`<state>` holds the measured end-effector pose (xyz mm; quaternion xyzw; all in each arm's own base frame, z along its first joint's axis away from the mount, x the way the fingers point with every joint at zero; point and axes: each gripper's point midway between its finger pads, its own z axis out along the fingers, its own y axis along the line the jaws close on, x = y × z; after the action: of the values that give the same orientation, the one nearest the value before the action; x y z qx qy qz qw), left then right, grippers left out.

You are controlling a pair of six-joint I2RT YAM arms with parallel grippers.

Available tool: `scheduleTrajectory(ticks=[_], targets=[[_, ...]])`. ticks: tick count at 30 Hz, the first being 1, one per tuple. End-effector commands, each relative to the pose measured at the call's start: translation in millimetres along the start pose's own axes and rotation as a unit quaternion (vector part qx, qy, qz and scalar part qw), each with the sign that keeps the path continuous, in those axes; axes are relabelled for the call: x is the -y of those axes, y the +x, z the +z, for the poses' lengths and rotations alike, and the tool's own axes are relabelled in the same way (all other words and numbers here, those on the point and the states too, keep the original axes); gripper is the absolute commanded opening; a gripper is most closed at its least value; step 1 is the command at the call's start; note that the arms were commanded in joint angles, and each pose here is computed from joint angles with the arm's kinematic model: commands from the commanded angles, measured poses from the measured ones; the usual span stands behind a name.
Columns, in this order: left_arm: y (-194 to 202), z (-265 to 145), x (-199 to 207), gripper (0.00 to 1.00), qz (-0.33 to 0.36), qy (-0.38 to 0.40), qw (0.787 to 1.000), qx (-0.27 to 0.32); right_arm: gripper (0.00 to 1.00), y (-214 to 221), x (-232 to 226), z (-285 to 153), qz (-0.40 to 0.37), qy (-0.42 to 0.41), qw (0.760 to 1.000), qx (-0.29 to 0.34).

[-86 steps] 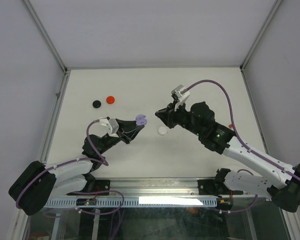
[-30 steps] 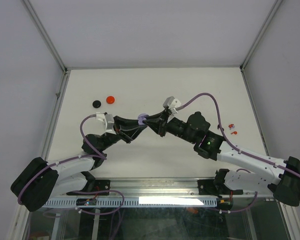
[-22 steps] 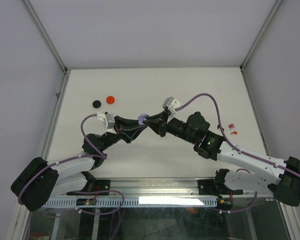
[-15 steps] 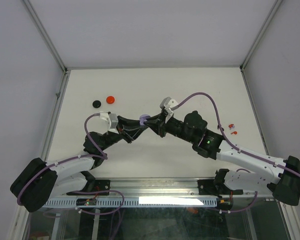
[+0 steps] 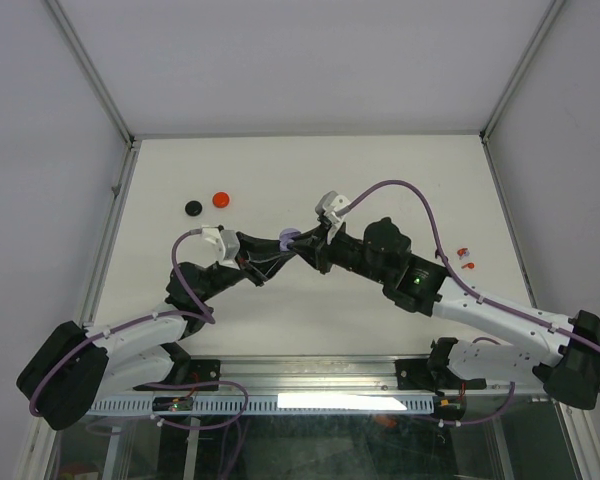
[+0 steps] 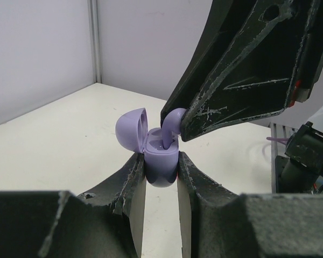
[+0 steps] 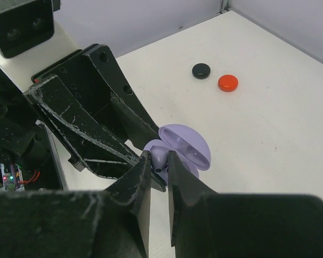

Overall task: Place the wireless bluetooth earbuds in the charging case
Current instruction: Place the earbud in the charging case.

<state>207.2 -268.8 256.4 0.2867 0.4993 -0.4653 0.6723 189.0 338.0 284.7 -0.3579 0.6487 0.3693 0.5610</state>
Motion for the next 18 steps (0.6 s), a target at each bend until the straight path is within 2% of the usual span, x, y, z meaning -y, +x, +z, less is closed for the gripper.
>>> scheduleTrajectory(ticks=[1, 6, 11, 18], targets=[[-45, 8, 5, 0.0, 0.03, 0.006, 0.996, 0.084, 0.09, -3, 0, 1, 0.006, 0.008, 1.0, -0.009], [-48, 6, 7, 0.0, 0.02, 0.005, 0.995, 0.102, 0.11, -1, 4, 2, 0.019, 0.023, 0.999, -0.016], [-48, 5, 6, 0.0, 0.022, 0.004, 0.994, 0.104, 0.18, 1, 5, 2, 0.022, 0.026, 0.999, -0.02], [-29, 2, 0, 0.0, 0.022, -0.011, 0.997, 0.074, 0.36, -21, 0, -6, 0.032, 0.018, 0.999, 0.0]])
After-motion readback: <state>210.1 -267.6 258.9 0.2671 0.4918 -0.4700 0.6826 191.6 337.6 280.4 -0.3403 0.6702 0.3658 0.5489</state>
